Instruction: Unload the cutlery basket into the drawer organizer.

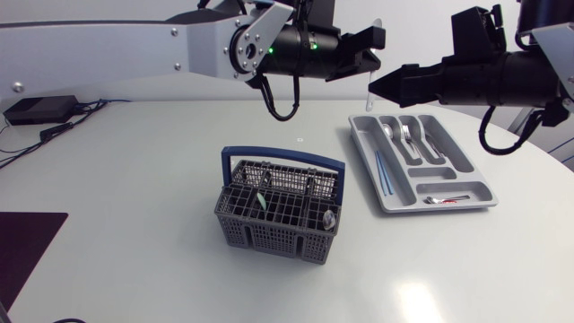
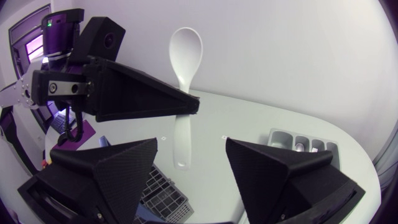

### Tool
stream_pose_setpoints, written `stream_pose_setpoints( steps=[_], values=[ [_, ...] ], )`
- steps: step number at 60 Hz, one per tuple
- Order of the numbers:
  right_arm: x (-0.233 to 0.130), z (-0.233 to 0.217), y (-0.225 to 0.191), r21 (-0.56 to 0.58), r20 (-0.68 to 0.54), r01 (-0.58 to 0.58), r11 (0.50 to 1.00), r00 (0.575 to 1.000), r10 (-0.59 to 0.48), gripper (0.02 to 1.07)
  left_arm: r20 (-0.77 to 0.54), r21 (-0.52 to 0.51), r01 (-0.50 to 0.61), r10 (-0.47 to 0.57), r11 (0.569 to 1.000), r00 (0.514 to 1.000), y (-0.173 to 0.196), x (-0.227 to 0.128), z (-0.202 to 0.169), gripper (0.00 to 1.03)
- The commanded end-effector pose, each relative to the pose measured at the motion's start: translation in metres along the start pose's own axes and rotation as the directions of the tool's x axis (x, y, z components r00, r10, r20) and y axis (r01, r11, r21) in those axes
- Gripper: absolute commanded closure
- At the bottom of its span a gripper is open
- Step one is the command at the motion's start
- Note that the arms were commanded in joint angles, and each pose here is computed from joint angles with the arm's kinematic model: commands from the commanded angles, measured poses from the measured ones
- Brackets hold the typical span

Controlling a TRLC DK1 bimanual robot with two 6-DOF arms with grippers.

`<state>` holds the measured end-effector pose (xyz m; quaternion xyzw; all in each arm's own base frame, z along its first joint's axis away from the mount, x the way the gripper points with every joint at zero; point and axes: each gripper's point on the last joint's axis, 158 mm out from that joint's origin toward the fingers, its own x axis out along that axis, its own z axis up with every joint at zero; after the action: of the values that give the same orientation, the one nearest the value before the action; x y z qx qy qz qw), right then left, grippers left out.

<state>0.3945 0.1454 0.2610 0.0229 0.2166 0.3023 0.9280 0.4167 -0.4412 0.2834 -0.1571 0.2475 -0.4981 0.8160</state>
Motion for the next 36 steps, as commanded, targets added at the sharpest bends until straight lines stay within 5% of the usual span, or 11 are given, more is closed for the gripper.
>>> stream_pose_setpoints(
  steps=[1,10,36],
  values=[
    [0.005,0.005,-0.003,0.028,0.016,0.016,0.999,1.0,-0.017,0.33,-0.025,-0.049,0.001,-0.002,0.999,1.0,0.008,0.01,-0.014,1.0],
    [0.01,0.006,-0.006,0.037,0.022,0.023,0.999,0.999,-0.024,0.37,-0.03,-0.056,0.003,-0.005,0.998,1.0,0.006,0.012,-0.015,1.0],
    [0.022,0.005,0.009,0.031,0.016,0.003,1.0,1.0,-0.003,0.71,-0.032,-0.065,0.007,-0.009,0.998,0.999,0.007,0.012,-0.015,1.0]
  ],
)
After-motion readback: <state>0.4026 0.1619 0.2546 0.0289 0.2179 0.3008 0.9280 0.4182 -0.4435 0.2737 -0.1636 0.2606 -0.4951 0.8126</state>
